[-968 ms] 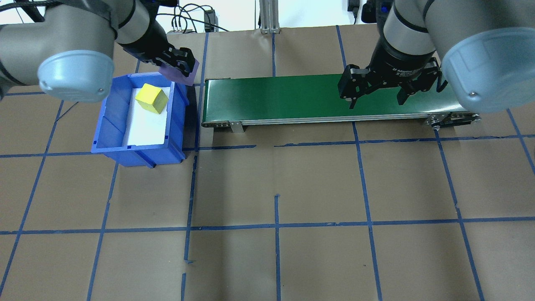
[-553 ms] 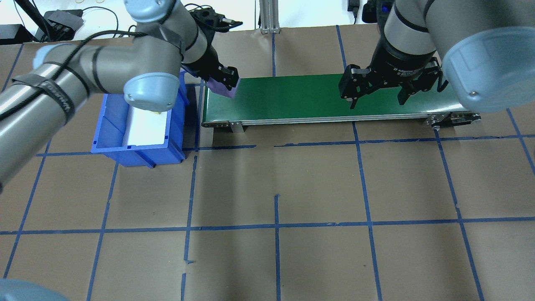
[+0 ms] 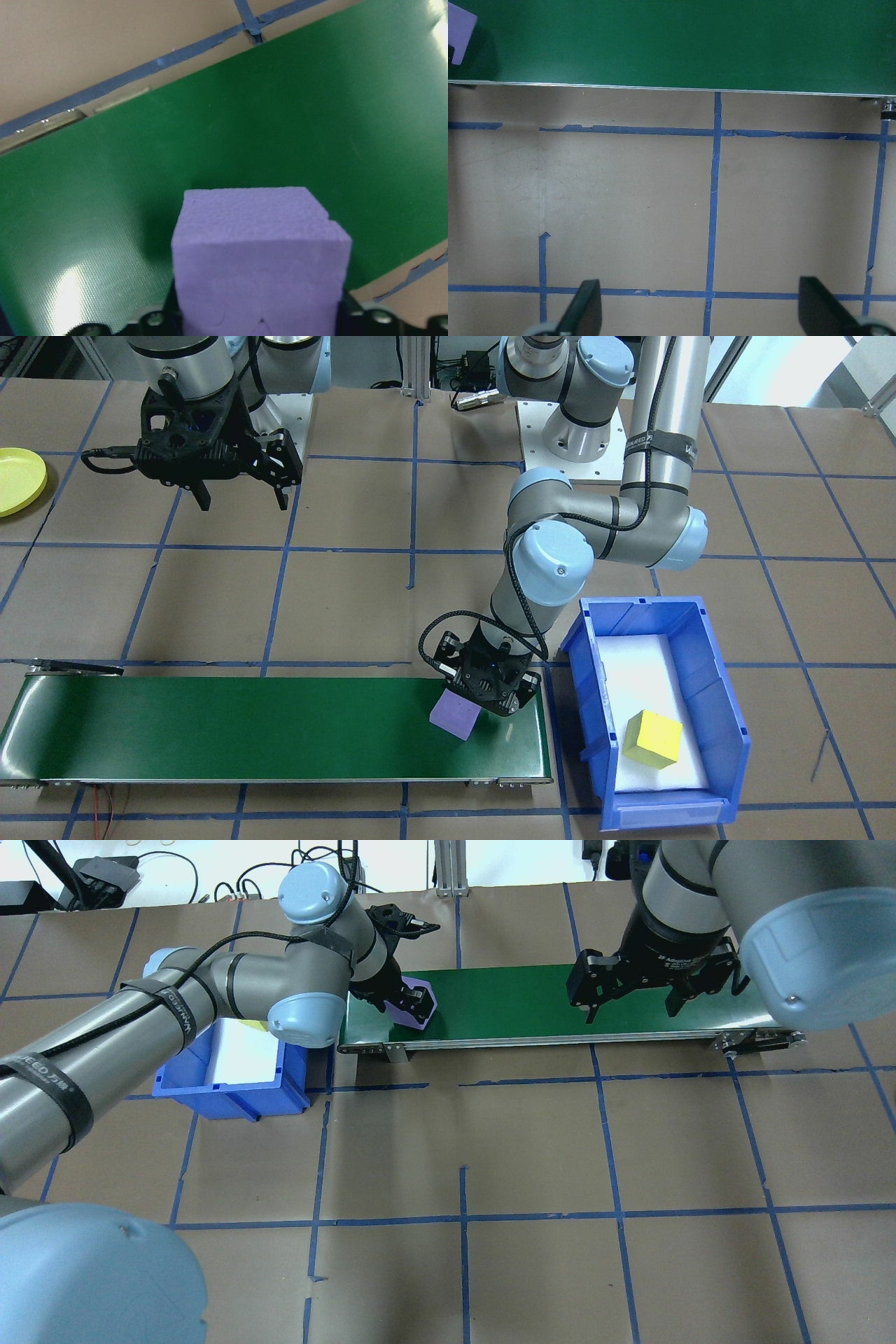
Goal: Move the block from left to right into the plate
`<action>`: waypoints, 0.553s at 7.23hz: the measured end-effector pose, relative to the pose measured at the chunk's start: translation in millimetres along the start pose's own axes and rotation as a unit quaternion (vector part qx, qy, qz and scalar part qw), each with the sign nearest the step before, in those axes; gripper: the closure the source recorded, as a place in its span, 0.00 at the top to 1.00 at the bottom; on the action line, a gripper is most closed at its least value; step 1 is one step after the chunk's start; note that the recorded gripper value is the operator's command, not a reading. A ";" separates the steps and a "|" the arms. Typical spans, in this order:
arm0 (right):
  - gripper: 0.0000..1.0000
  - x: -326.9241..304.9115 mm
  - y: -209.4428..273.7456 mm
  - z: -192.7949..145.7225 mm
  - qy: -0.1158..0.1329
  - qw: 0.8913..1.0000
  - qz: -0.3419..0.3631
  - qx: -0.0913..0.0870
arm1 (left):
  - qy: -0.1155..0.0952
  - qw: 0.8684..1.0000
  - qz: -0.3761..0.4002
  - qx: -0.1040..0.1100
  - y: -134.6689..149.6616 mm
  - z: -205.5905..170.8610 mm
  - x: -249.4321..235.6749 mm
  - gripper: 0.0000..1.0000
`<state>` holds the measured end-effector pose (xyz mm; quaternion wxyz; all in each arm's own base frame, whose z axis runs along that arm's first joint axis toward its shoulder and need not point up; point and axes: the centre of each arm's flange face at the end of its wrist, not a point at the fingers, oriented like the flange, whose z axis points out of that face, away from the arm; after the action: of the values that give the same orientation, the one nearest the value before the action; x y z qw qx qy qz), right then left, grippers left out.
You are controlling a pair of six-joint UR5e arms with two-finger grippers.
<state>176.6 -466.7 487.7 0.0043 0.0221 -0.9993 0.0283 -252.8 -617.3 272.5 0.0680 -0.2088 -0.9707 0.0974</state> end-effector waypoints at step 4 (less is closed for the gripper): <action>1.00 -0.1 0.0 0.0 0.000 1.000 0.000 0.000 | -0.073 0.995 -0.069 0.022 26.7 -133.6 -91.8 1.00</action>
<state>176.7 -466.6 487.7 0.0042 0.0221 -0.9993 0.0283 -136.3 -610.3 388.2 0.0079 -0.1322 -0.9828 0.1288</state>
